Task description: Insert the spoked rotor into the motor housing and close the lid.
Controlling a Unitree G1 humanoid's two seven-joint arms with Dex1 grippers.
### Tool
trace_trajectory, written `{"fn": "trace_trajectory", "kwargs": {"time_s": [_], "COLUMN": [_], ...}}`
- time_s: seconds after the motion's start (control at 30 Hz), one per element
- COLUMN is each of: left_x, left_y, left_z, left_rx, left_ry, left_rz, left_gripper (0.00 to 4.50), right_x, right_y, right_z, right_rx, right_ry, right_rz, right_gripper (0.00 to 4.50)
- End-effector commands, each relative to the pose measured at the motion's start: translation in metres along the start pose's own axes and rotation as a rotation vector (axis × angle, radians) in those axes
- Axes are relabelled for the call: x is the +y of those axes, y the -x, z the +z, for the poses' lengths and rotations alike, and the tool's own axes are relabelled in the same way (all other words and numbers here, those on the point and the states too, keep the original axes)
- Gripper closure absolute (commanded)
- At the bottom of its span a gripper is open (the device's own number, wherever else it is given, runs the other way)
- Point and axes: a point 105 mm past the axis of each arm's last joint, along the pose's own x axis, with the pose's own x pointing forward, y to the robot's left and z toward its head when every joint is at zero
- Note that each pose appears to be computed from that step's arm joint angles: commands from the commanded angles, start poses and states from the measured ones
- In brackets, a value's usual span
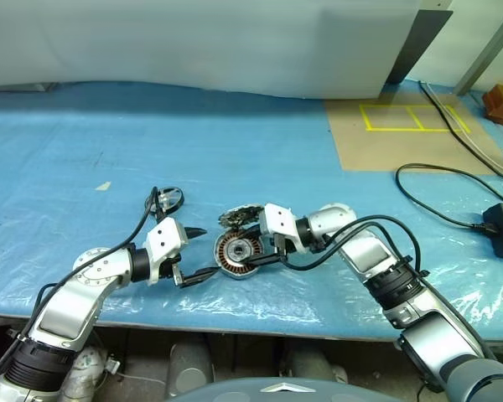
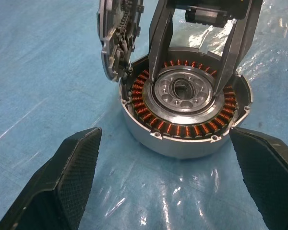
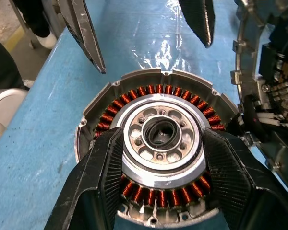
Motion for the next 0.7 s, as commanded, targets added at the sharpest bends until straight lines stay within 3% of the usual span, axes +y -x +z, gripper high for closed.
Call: {"fn": "trace_trajectory", "kwargs": {"time_s": [0.03,0.1,0.2,0.4,0.7], "left_x": [0.002,0.001,0.0,0.002,0.001], "left_y": [0.001,0.001,0.0,0.0,0.0], "left_z": [0.007,0.006,0.005,0.006,0.003], "left_rx": [-0.023,-0.02,-0.018,-0.017,-0.008], "left_ry": [-0.026,-0.025,-0.024,-0.026,-0.023], "left_rz": [0.005,0.001,-0.007,-0.011,-0.003], "left_gripper": [0.0,0.0,0.0,0.0,0.0], "right_x": [-0.006,-0.006,-0.002,0.001,-0.003], "right_y": [0.019,0.023,0.023,0.012,0.002], "right_z": [0.016,0.023,0.023,0.022,0.03], "right_rx": [-0.052,-0.089,-0.106,-0.125,-0.137], "right_ry": [0.004,-0.03,-0.074,-0.143,-0.14], "right_rz": [-0.034,-0.036,-0.024,-0.01,-0.01], "right_gripper": [1.77,1.77,2.4,4.45,4.48]}}
